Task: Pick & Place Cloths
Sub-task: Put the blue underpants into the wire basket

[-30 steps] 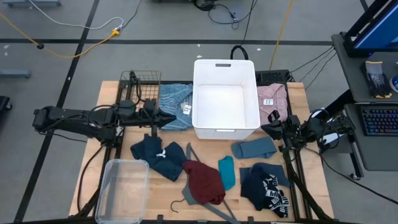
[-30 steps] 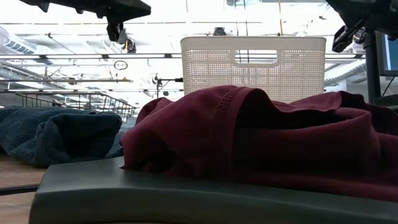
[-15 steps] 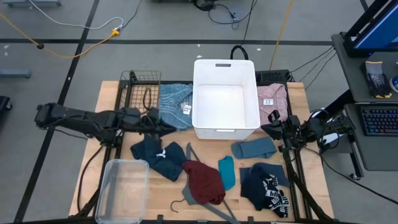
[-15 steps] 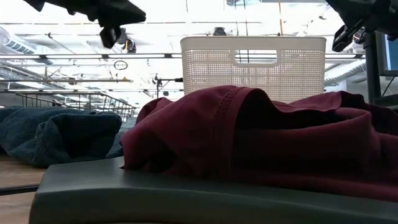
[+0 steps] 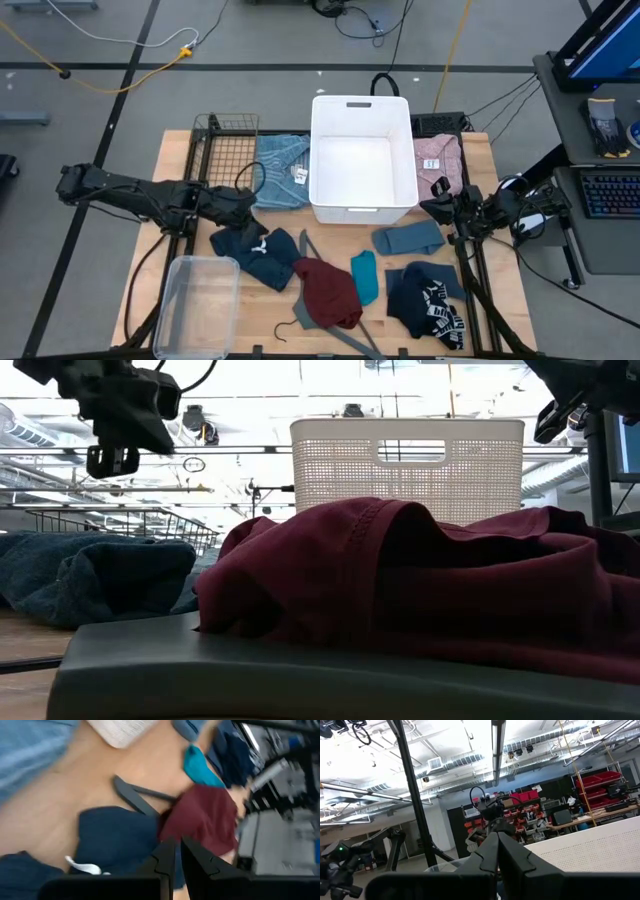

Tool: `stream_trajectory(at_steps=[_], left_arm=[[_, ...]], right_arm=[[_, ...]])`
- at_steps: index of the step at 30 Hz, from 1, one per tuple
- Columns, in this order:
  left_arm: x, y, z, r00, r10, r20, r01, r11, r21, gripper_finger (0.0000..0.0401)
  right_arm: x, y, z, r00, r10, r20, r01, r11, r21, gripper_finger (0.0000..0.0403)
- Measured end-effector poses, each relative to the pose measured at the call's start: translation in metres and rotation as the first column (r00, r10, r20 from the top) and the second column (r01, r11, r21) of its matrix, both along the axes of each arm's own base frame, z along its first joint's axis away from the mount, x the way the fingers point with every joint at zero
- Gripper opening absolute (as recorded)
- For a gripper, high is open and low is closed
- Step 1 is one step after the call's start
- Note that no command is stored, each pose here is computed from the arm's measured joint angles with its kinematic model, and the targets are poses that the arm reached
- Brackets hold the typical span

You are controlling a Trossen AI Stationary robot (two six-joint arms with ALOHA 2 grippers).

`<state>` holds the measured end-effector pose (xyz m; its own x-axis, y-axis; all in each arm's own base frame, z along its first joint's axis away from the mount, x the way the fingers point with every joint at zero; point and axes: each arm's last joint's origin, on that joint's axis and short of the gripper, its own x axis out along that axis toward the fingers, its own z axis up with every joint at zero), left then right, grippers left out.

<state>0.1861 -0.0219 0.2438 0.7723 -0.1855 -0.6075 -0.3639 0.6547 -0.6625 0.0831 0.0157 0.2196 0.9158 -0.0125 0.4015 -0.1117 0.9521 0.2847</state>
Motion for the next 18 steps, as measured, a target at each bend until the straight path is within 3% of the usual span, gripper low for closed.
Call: stream_trajectory(at_steps=[9,13,18], left_arm=[[0.0013,-0.0003,0.0018,0.999,0.052,0.003,-0.051,0.996,-0.079,0.0031],[0.0014,-0.0002,0.0019,0.998,0.063,0.002,-0.062,0.994,-0.087,0.0031],[0.0018,0.0024,0.0017,0.988,0.158,0.002,-0.157,0.985,-0.066,0.0031]], right_arm=[[0.0000,0.0000,0.0000,1.000,0.000,0.000,0.000,1.000,0.000,0.0004],[0.0000,0.0000,0.0000,1.000,0.000,0.000,0.000,1.000,0.000,0.0004],[0.0000,0.0000,0.0000,1.000,0.000,0.000,0.000,1.000,0.000,0.0004]])
